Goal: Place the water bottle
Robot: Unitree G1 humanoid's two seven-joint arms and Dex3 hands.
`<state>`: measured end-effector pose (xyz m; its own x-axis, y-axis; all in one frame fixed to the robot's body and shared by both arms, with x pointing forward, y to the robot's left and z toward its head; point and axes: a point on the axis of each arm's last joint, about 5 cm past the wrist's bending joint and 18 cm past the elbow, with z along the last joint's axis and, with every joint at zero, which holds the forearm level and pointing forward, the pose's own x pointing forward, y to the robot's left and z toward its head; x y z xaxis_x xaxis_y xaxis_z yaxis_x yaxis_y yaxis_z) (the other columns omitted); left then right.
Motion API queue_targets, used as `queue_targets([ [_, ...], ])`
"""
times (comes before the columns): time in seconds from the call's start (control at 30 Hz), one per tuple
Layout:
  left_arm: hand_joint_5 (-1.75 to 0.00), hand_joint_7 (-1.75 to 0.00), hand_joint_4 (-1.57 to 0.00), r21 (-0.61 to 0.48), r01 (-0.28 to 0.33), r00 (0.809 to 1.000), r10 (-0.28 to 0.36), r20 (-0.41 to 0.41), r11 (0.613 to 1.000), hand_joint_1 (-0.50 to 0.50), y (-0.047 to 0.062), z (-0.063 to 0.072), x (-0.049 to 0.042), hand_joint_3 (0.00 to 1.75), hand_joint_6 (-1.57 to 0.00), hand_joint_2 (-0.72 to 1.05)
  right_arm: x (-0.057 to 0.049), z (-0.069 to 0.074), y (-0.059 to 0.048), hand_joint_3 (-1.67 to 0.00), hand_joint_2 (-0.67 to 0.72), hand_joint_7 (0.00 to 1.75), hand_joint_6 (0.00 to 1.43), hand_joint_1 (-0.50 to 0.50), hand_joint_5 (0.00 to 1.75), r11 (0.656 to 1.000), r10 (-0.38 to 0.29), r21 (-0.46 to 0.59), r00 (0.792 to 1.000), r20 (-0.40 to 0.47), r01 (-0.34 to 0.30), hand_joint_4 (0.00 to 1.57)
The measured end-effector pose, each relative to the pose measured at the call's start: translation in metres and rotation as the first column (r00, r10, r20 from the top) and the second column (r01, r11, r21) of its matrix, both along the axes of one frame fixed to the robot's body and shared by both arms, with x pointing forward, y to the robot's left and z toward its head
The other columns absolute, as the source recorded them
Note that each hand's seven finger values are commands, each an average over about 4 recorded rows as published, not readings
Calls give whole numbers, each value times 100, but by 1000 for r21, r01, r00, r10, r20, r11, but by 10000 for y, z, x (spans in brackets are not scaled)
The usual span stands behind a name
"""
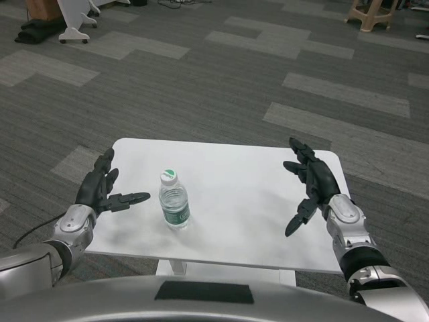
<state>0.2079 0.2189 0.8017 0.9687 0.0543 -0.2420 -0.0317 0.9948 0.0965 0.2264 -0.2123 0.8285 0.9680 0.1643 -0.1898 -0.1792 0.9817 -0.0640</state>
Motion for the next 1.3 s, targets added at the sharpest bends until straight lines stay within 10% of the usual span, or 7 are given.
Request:
queue_targets([
  [1.3, -31, 0, 0, -74, -59, 994, 66, 92, 995, 50, -12, 15, -28, 9, 0, 56, 1, 16, -47, -16, 66, 0, 0, -12, 78, 1000, 5, -25, 1000, -1, -5, 0],
])
